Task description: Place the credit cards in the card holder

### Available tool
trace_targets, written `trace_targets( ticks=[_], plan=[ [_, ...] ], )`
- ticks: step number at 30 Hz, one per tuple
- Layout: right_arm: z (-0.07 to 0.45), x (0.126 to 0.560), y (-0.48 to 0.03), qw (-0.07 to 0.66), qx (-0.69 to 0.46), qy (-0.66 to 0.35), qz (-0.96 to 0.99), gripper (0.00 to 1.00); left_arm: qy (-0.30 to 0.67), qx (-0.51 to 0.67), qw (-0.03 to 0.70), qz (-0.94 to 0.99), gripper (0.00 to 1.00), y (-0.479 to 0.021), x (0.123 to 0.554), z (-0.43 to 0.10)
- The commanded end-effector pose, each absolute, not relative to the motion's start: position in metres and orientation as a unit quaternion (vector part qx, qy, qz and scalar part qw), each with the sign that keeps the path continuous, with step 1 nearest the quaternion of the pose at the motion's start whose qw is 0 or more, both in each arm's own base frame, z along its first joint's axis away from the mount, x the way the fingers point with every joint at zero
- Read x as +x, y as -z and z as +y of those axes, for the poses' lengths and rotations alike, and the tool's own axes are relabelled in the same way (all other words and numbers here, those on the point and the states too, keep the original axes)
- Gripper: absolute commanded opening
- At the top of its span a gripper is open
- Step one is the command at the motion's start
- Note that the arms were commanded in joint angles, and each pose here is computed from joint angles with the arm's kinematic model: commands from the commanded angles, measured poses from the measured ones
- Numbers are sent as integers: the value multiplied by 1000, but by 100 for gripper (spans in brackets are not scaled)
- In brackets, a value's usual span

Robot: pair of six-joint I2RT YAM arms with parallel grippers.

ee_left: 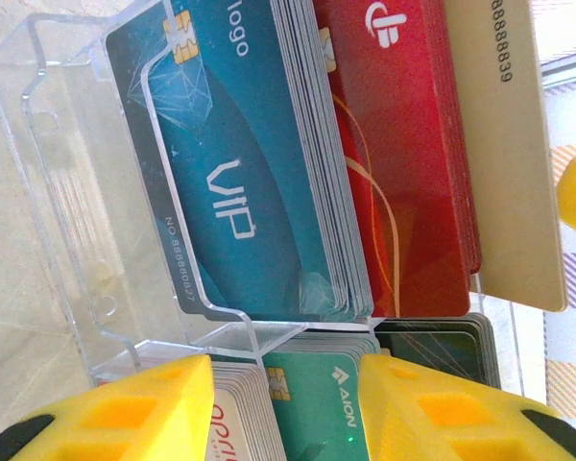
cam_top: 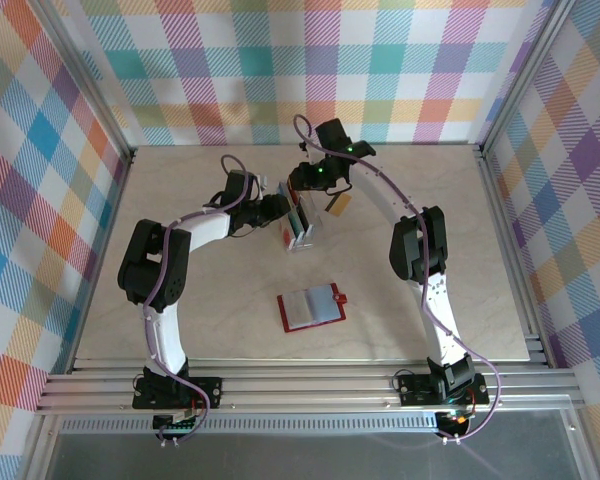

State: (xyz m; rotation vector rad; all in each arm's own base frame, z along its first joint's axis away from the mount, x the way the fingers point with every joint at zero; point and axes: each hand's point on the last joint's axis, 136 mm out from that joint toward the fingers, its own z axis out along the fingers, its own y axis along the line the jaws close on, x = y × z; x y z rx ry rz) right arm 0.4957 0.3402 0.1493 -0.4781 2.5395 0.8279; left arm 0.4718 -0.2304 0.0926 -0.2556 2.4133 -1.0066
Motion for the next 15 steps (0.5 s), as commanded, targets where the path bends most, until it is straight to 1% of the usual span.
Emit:
trace_targets(
  ticks=[1,5,15],
  plan=[
    [340,500,-165,229,-181,-297,909,40,378,-95,255,885,44,-98,479,-227],
    [342,501,-155,217,-181,-298,912,41,378,-98,254,885,44,-98,480,-226],
    [346,502,-144,205,-185,-297,914,40,381,-104,253,883,43,-97,482,-222]
  ],
)
